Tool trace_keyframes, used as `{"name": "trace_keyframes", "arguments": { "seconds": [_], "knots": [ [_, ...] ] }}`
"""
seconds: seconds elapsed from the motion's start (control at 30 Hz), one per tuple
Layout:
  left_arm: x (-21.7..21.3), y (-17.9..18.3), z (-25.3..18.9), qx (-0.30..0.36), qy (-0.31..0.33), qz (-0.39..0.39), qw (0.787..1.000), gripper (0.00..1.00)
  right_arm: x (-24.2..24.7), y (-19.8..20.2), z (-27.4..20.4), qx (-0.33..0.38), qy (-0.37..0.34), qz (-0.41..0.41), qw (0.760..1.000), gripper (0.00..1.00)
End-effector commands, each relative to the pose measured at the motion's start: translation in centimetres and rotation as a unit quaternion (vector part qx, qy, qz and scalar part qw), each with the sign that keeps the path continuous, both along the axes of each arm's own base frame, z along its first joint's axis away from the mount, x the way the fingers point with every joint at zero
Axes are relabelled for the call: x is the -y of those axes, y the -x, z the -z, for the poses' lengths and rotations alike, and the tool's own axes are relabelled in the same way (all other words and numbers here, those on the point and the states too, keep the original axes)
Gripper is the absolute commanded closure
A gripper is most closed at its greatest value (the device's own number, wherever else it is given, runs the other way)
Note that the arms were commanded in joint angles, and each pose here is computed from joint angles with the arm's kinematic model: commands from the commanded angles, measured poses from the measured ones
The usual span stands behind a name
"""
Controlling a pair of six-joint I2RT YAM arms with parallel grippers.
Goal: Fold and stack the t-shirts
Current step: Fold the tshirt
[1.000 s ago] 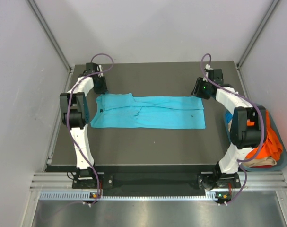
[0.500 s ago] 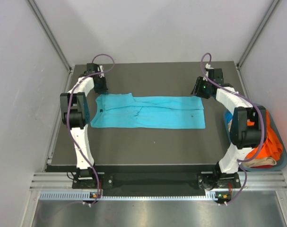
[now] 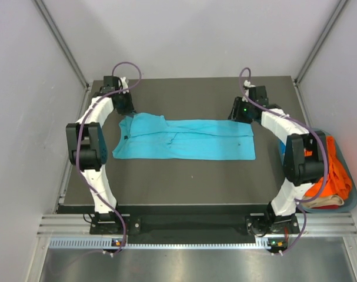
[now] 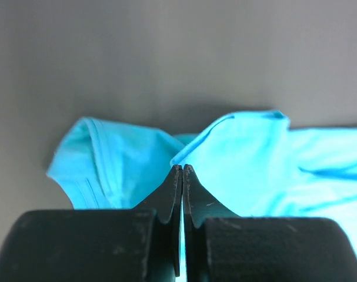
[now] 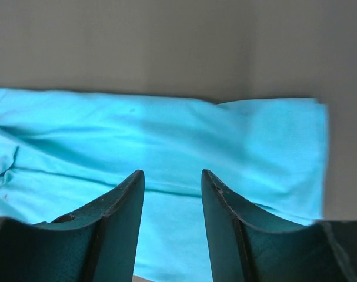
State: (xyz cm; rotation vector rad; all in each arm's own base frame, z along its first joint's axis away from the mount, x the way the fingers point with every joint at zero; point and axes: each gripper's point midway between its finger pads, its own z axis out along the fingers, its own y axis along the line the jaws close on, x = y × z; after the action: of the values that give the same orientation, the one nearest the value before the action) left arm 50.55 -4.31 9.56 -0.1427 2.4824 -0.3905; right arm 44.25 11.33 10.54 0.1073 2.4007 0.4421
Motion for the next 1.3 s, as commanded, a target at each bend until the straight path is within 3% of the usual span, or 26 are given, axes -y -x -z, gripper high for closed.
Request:
{"name": "trace_keyframes", "arguments": {
  "seconds": [0.0, 0.23, 0.5, 0.93, 1.03, 1.07, 1.1, 1.27],
  "knots": [
    [1.2, 1.3, -3.9, 0.038, 0.03, 0.016, 0.999, 1.0, -3.9, -0.5, -4.2, 0.051, -0.021, -0.037, 0.998, 0.55],
    [1.9, 5.5, -4.0, 0.001, 0.044, 0.033, 0.998, 1.0, -9.0, 1.1, -5.2, 0.054, -0.051, -0.078, 0.994, 0.55],
    [2.5, 11.0, -2.9, -0.049, 0.06, 0.018, 0.997, 1.0, -9.4, 3.1, -6.5, 0.059, -0.062, -0.083, 0.993, 0.55],
    [0.1, 18.0, 0.4, -0.136, -0.041, -0.026, 0.99, 1.0, -8.8, 5.9, -6.0, 0.052, -0.054, -0.089, 0.993, 0.55],
    [-0.9, 19.0, 1.2, -0.153, -0.075, -0.031, 0.985, 0.91, -8.8, 5.9, -5.7, 0.05, -0.051, -0.087, 0.994, 0.55],
    [-0.8, 19.2, 1.3, -0.157, -0.076, -0.031, 0.984, 0.81, -8.9, 5.8, -5.6, 0.049, -0.051, -0.088, 0.994, 0.55],
    [-0.9, 19.4, 1.5, -0.161, -0.077, -0.033, 0.983, 0.77, -9.0, 5.6, -5.3, 0.046, -0.051, -0.087, 0.994, 0.55],
    [-1.0, 18.3, 0.4, -0.135, -0.071, -0.064, 0.986, 0.67, -11.3, 5.9, -3.9, 0.029, -0.046, -0.11, 0.992, 0.54]
  ]
}}
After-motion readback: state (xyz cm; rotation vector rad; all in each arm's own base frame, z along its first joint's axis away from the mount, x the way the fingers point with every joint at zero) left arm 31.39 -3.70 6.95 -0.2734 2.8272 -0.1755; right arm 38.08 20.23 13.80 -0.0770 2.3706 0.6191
